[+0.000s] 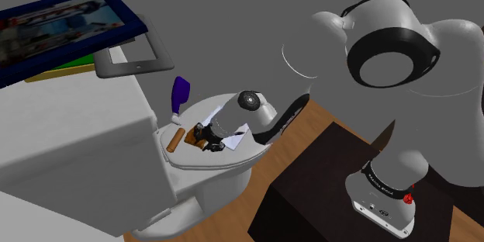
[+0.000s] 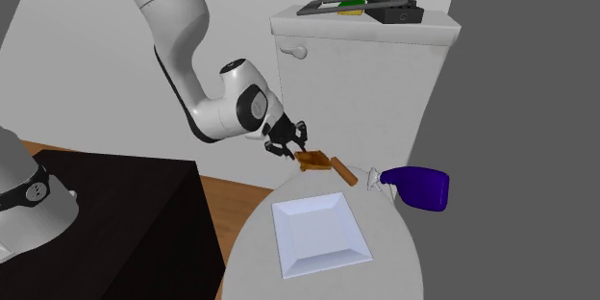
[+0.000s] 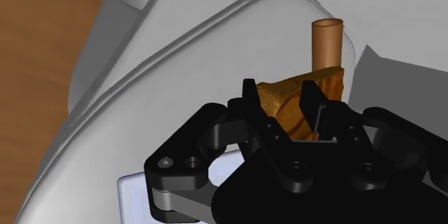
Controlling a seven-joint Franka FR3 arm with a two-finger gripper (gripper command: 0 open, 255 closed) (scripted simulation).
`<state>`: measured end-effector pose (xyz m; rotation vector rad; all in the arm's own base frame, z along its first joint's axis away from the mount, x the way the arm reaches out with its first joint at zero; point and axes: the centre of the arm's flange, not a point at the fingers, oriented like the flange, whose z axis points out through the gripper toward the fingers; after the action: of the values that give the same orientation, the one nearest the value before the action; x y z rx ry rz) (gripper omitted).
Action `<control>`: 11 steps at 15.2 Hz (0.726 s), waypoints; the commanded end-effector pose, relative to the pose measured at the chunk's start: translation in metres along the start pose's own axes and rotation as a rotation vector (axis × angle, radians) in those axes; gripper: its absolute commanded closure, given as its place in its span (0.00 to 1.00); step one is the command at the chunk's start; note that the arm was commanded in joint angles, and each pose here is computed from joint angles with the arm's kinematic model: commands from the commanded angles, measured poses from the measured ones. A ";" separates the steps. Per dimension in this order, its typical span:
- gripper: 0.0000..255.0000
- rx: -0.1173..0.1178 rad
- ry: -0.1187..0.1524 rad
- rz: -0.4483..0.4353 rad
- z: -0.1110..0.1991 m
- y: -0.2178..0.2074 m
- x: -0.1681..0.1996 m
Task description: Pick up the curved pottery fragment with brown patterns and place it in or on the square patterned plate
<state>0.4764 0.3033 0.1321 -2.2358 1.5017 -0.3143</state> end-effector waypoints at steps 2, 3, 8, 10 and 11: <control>1.00 0.000 0.000 -0.001 -0.010 -0.002 0.013; 1.00 0.000 0.000 -0.001 -0.013 0.000 0.025; 1.00 0.000 0.000 -0.001 -0.030 0.012 0.088; 1.00 0.000 0.000 -0.001 -0.036 0.017 0.113; 1.00 0.000 0.000 -0.001 -0.040 0.019 0.126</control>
<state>0.4916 0.1865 0.1510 -2.2351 1.5032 -0.3160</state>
